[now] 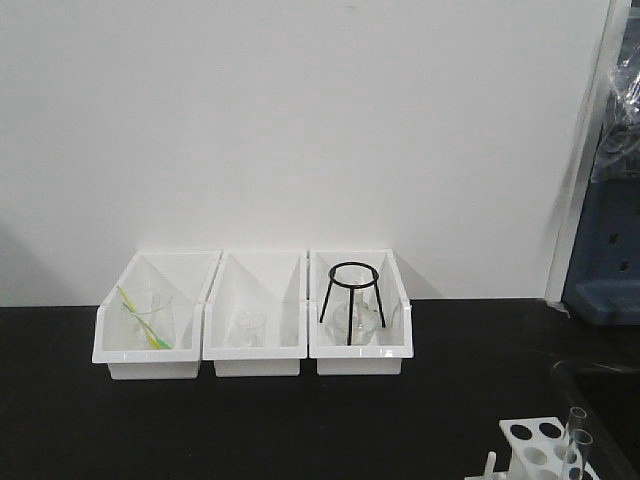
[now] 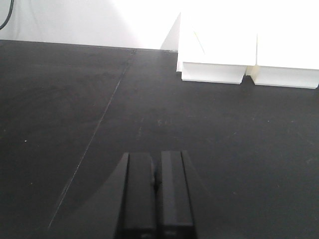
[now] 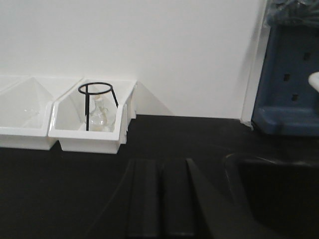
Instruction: Flip and reinsert test tube from rack
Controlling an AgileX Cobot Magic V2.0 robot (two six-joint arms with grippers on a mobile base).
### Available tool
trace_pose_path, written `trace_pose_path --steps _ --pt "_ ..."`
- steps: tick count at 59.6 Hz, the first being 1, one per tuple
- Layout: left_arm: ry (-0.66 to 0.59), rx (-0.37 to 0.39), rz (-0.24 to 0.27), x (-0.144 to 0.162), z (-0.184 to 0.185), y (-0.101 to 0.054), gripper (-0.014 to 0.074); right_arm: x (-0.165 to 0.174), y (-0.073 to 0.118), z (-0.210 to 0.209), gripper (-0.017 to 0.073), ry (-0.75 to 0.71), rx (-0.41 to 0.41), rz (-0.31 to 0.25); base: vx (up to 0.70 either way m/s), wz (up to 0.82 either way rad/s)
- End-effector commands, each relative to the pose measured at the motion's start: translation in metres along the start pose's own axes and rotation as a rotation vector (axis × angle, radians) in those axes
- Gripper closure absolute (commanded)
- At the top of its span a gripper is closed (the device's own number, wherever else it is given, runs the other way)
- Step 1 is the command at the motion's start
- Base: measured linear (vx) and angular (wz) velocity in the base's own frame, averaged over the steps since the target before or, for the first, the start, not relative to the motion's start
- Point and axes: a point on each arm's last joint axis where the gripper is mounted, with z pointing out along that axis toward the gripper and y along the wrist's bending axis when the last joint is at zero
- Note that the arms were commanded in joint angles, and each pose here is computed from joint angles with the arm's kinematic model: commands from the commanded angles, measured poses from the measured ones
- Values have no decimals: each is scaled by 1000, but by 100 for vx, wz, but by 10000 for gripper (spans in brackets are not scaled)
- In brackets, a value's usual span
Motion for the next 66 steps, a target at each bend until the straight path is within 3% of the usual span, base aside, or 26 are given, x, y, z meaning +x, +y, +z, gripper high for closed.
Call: trace_pose_path --steps 1,16,47,57,66 --pt "-86 22 -3 -7 0 -2 600 -4 0 -17 569 -83 5 -9 0 0" --pt "-86 22 -3 -7 0 -2 600 14 -1 -44 568 -151 22 -3 0 0" --pt "-86 22 -3 -7 0 -2 600 20 -1 -50 568 -166 30 -3 0 0" --pt "-86 22 -3 -7 0 -2 600 50 -1 -61 568 -225 27 24 0 0" --pt "-86 22 -3 -7 0 -2 600 78 0 -55 568 -162 27 12 0 0"
